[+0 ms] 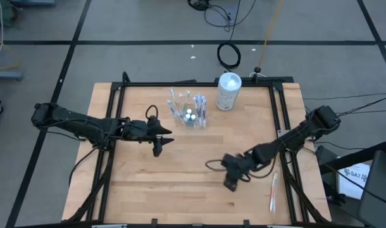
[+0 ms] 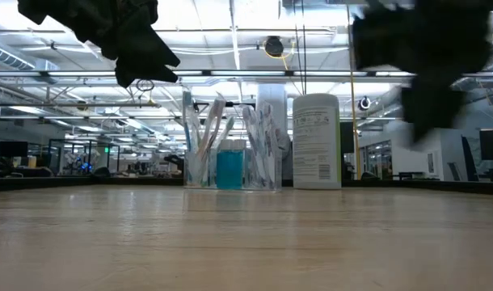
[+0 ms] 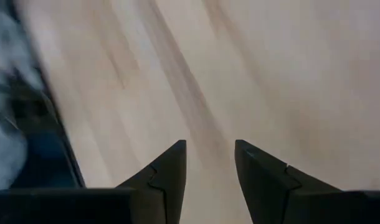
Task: Pick & Place toothbrushing station
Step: Put the orange toothbrush in the right compartment of the transparent organizer
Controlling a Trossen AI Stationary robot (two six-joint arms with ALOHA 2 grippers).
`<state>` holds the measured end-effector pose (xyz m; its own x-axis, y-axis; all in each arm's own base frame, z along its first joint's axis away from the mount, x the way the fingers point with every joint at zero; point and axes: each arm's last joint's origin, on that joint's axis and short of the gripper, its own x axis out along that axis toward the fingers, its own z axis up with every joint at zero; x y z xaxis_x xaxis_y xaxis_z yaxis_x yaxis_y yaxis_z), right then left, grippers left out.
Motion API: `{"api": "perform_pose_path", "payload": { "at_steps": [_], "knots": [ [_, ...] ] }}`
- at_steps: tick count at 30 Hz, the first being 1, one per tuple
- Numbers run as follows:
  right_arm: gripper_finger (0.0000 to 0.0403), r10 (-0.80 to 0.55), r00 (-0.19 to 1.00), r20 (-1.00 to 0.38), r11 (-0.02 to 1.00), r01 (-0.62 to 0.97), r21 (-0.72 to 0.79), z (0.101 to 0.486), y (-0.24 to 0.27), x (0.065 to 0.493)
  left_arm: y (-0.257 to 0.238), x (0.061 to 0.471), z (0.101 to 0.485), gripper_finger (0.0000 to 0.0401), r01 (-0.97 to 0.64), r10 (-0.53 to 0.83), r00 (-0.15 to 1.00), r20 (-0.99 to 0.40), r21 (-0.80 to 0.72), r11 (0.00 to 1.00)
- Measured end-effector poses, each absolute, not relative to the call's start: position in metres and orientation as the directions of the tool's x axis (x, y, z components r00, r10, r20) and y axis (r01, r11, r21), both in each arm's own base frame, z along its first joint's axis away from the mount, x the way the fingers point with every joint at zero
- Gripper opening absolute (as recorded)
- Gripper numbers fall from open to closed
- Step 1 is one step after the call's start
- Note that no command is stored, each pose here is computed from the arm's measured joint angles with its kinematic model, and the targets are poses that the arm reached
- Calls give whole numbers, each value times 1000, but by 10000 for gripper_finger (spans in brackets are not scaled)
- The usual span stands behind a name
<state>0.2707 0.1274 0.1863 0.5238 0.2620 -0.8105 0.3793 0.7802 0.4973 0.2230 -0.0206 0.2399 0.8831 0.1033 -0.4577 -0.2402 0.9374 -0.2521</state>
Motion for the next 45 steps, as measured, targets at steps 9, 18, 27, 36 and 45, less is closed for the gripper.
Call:
{"api": "perform_pose_path", "payload": {
  "at_steps": [9, 18, 27, 36, 45],
  "knots": [
    [128, 373, 17, -928, 537, 811, 231, 175, 156, 211, -20, 223, 240, 189, -249, 131, 882, -453, -211, 945],
    [128, 292, -184, -939, 354, 932, -73, 174, 178, 171, -20, 223, 241, 189, -238, 131, 884, -449, -190, 953],
    [128, 218, -258, -941, 212, 954, -213, 169, 184, 150, -20, 223, 241, 189, -240, 131, 885, -446, -196, 951],
    [128, 199, -274, -941, 211, 950, -232, 137, 171, 133, -20, 225, 243, 189, -235, 130, 897, -423, -209, 949],
    [107, 189, -257, -948, 323, 928, -187, 122, 164, 127, -20, 225, 245, 189, -233, 129, 904, -407, -217, 948]
  ]
}}
